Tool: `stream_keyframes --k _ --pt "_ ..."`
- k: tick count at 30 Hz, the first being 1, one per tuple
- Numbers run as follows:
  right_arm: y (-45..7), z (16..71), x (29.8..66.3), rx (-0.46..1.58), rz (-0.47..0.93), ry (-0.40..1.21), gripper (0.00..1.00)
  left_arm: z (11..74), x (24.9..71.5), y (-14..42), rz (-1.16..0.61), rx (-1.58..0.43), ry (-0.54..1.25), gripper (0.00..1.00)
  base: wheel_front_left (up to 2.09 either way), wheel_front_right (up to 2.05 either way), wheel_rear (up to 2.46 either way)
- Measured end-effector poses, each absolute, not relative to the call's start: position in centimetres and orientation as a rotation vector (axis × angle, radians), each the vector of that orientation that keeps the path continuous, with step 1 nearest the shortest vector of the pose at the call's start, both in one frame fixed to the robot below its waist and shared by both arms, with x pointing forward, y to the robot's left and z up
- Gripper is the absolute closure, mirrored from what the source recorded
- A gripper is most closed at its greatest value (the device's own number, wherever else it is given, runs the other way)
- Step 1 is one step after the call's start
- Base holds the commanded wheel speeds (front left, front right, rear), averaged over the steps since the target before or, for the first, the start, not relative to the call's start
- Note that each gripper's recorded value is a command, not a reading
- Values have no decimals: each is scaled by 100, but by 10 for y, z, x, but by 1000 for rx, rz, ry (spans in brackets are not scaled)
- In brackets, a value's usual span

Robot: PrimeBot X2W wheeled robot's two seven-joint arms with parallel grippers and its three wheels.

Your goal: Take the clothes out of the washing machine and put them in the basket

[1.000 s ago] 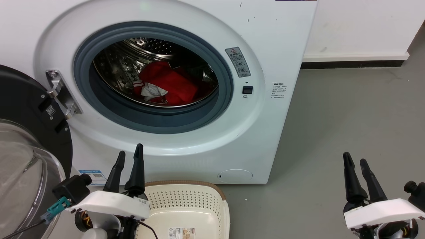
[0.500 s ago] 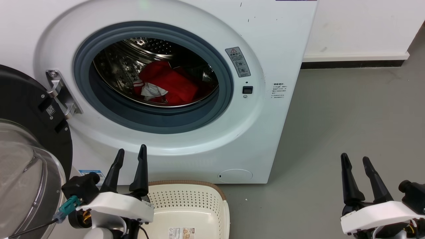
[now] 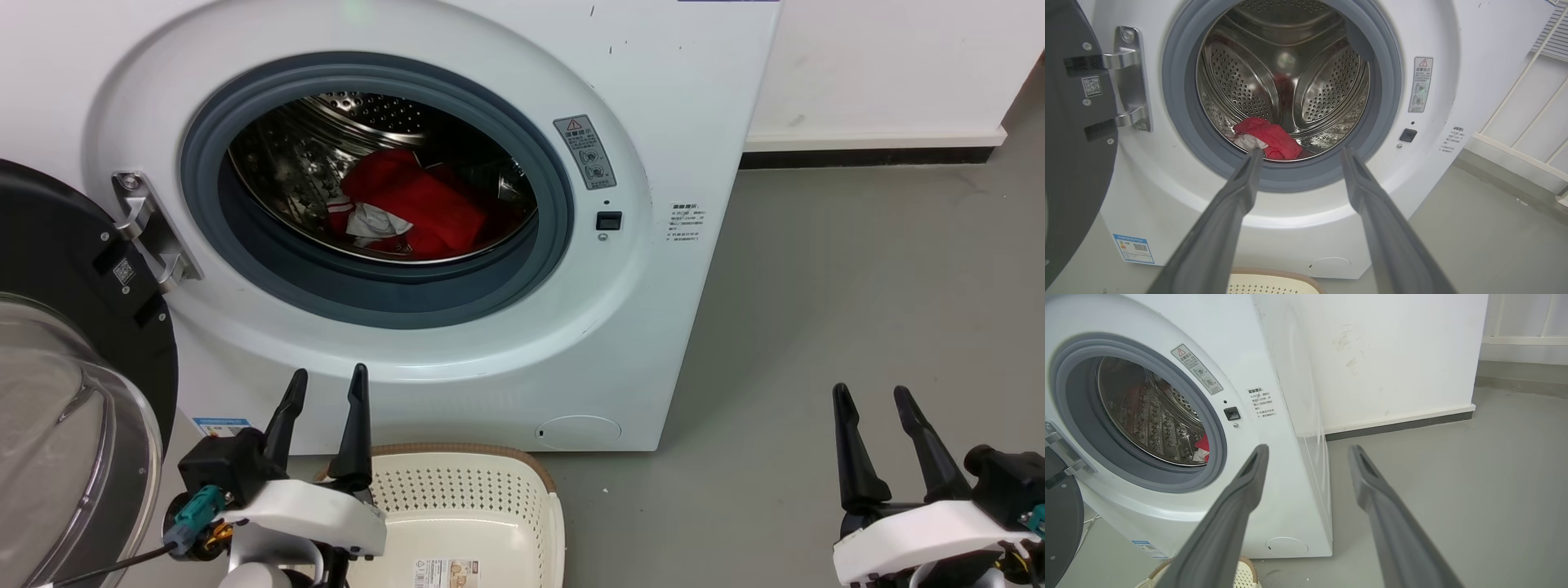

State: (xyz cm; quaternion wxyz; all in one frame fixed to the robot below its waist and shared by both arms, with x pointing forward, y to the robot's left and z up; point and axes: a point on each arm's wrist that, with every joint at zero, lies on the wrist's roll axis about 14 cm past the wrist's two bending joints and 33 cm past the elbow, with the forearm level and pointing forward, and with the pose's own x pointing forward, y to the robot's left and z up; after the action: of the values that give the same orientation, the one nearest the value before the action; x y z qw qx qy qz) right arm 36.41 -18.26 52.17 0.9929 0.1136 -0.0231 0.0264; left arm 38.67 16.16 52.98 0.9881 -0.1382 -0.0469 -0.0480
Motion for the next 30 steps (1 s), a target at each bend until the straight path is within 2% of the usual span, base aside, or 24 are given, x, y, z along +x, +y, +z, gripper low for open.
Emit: stream_keyframes --k 30 --pt "-178 518 359 -17 76 -28 0 521 386 161 -95 -51 -104 0 0 0 0"
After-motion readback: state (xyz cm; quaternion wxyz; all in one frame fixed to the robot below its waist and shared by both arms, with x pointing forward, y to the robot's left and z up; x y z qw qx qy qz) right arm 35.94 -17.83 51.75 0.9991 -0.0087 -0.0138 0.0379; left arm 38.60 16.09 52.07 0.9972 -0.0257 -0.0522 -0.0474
